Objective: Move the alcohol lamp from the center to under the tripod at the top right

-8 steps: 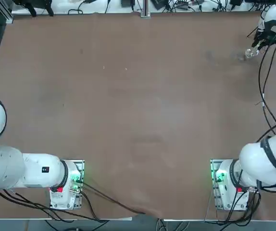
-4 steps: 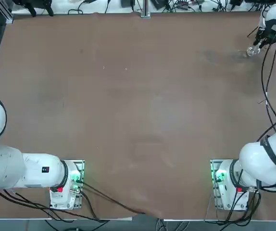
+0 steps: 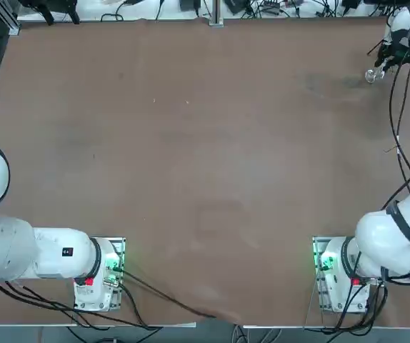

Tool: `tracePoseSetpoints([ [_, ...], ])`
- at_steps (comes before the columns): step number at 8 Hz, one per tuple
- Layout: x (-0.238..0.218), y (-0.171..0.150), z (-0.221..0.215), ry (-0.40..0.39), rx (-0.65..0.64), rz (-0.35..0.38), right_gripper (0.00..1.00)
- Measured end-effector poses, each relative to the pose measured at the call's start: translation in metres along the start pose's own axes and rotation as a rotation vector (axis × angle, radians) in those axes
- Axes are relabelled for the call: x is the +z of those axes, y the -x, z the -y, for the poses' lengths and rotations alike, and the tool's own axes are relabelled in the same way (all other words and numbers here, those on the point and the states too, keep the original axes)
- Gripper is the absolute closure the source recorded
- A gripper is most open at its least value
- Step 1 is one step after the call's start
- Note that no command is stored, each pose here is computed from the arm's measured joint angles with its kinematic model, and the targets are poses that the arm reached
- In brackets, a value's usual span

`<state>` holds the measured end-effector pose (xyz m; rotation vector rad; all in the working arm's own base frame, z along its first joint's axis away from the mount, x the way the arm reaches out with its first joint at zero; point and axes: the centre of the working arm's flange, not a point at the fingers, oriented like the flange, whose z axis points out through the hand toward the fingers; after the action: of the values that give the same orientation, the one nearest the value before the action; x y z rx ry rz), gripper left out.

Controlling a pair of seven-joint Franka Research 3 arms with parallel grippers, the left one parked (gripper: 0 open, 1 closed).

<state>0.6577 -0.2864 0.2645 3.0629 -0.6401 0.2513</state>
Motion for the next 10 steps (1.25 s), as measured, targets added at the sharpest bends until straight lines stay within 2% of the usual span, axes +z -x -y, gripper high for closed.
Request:
tracePoseSetpoints([
  [2,0.001,-0.003,-0.001,0.000,-0.001,-0.005,0.68],
  [4,-0.002,-0.006,0.001,0.000,-0.010,-0.013,0.54],
  [5,-0.005,-0.008,0.004,-0.003,-0.018,-0.014,0.39],
  [6,-0.012,-0.009,0.008,-0.007,-0.023,-0.002,0.19],
  [7,-0.025,-0.006,0.011,-0.011,-0.027,0.038,0.02],
  [8,-0.037,0.001,0.016,-0.017,-0.033,0.082,0.00],
  [10,-0.031,0.025,0.030,-0.025,-0.045,0.146,0.07],
])
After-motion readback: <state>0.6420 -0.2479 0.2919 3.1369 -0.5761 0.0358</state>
